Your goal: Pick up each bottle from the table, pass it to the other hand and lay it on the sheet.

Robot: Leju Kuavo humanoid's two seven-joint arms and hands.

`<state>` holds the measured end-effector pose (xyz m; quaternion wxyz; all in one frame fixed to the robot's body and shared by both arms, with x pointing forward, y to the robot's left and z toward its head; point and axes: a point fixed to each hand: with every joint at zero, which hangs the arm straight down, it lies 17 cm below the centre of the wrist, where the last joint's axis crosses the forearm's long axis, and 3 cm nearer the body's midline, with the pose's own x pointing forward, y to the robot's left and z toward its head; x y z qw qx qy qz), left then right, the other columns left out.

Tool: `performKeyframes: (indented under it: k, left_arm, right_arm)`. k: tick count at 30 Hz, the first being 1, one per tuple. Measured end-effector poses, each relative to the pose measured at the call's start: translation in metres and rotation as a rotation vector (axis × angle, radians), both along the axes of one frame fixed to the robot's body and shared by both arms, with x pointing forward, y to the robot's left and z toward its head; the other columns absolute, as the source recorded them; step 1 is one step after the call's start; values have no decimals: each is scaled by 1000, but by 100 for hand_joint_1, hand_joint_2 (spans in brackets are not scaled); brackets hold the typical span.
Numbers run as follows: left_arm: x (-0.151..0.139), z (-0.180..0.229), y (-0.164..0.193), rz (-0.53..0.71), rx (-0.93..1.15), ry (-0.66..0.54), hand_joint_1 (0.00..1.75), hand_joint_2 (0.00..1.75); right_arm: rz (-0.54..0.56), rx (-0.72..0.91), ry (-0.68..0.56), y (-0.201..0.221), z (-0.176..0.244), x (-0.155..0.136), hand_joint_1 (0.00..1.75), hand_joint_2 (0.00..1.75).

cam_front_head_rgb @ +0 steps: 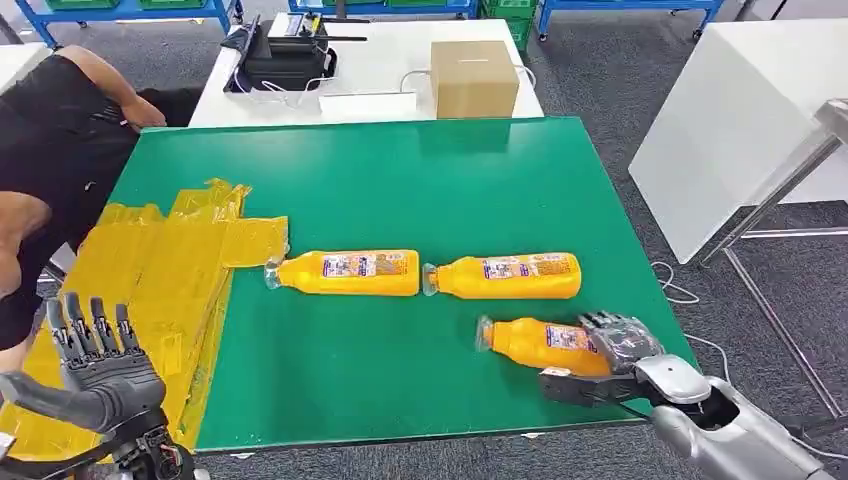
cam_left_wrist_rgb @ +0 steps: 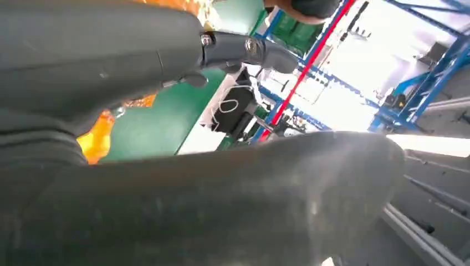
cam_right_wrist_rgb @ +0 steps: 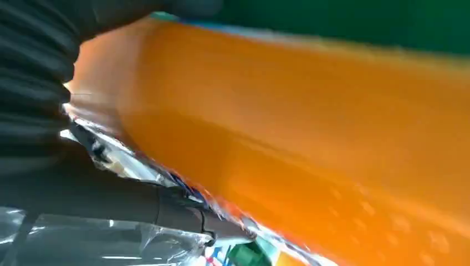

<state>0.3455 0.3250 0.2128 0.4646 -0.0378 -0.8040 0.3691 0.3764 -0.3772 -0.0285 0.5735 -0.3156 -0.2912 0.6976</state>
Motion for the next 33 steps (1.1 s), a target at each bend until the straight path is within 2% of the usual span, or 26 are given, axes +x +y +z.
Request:
performKeyframes:
  k: [8,9,10,12,18,25,30,31,33]
  left_arm:
    - [4,4,-4,-12,4,-9,0,0]
    - [4,4,-4,-13,4,-9,0,0]
    - [5,4,-4,-14,5,-9,0,0]
    - [5,5,-4,-15,7,-12,0,0]
    - [5,5,-3,-14,12,-17,0,0]
    - [4,5,-2,-14,16,-16,0,0]
    - [4,6,-2,-19,20,-24,0,0]
    - [4,7,-3,-23,20,-27,0,175]
    - [5,7,-6,-47,14,-31,0,175]
  right_arm:
    - [3,2,8,8,-11,5,0,175]
    - [2,2,9,9,-11,5,37,175]
    - [2,5,12,10,-13,5,175,175]
    - [-1,27,25,13,-14,6,175,175]
    - [-116,289,41,42,-11,16,175,175]
    - [-145,367,35,58,-9,22,175,175]
    - [-177,548,32,79,3,28,175,175]
    - [-182,599,32,86,8,29,175,175]
    - [-179,692,24,102,18,31,175,175]
